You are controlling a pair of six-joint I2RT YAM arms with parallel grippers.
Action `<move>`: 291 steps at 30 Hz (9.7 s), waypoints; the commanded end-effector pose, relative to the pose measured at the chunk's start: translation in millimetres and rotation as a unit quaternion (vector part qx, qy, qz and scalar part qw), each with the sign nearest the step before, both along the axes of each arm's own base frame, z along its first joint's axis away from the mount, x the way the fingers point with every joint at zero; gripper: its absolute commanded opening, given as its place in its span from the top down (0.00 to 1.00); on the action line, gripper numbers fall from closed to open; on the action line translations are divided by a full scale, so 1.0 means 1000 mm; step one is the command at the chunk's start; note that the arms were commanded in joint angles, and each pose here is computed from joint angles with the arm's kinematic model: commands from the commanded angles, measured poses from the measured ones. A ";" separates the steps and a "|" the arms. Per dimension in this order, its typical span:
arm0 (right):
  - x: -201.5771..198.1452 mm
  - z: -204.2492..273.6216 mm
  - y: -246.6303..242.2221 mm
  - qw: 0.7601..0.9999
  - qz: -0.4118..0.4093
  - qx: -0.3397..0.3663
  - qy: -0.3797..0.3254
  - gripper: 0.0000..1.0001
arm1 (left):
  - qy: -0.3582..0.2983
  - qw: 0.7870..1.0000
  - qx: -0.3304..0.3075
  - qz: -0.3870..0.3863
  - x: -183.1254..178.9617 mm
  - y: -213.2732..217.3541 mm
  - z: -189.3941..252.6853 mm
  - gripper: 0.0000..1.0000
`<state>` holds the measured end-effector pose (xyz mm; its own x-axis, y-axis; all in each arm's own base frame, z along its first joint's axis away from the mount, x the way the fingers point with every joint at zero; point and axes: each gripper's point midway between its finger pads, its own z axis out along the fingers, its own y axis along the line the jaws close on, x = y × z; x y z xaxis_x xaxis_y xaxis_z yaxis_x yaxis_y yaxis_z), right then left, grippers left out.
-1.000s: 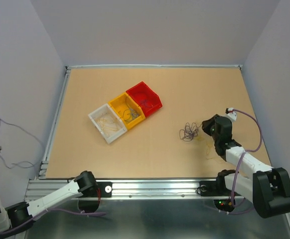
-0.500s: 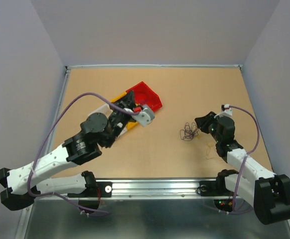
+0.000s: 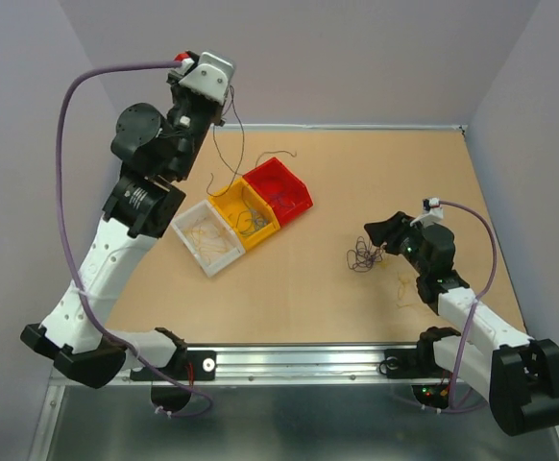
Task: Untangle the cables
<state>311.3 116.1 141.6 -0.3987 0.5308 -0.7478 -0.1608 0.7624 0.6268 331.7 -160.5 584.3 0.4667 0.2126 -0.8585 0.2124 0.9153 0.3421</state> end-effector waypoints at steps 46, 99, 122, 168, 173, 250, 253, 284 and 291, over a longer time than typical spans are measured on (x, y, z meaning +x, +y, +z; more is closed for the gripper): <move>-0.005 0.015 0.016 0.998 0.047 0.023 -0.037 0.39 | 0.034 0.988 -0.019 -0.147 0.051 -0.056 0.015 1.00; -0.006 0.013 0.019 0.997 0.057 0.029 -0.033 0.39 | 0.025 0.987 -0.052 -0.152 0.085 -0.081 0.028 1.00; -0.008 0.016 0.019 0.997 0.058 0.030 -0.039 0.39 | 0.142 0.981 -0.009 -0.128 0.105 -0.068 -0.159 1.00; -0.010 0.013 0.029 0.995 0.087 0.037 -0.031 0.39 | 0.199 0.976 -0.018 -0.090 0.162 -0.049 -0.220 1.00; -0.009 0.012 0.030 0.995 0.088 0.036 -0.029 0.39 | 0.162 0.978 -0.039 -0.122 0.150 -0.055 -0.156 1.00; 0.110 0.108 0.248 0.923 0.292 -0.073 -0.238 0.00 | 0.164 0.964 -0.082 -0.191 0.105 -0.063 -0.124 1.00; 0.105 0.106 0.273 0.922 0.270 -0.108 -0.258 0.00 | 0.164 0.963 -0.084 -0.197 0.104 -0.065 -0.123 1.00; 0.161 0.108 0.289 0.949 0.069 -0.157 -0.264 0.99 | 0.199 0.958 -0.095 -0.185 0.116 -0.058 -0.149 1.00; 0.157 0.081 0.239 0.954 0.163 -0.137 -0.208 0.99 | 0.230 0.953 -0.100 -0.170 0.136 -0.046 -0.200 1.00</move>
<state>468.1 382.7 201.8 -0.1252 0.1641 -0.9785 -0.5539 0.8066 0.2062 464.5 -209.8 391.4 0.0198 -0.0495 -0.9986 0.5892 0.8075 -0.0283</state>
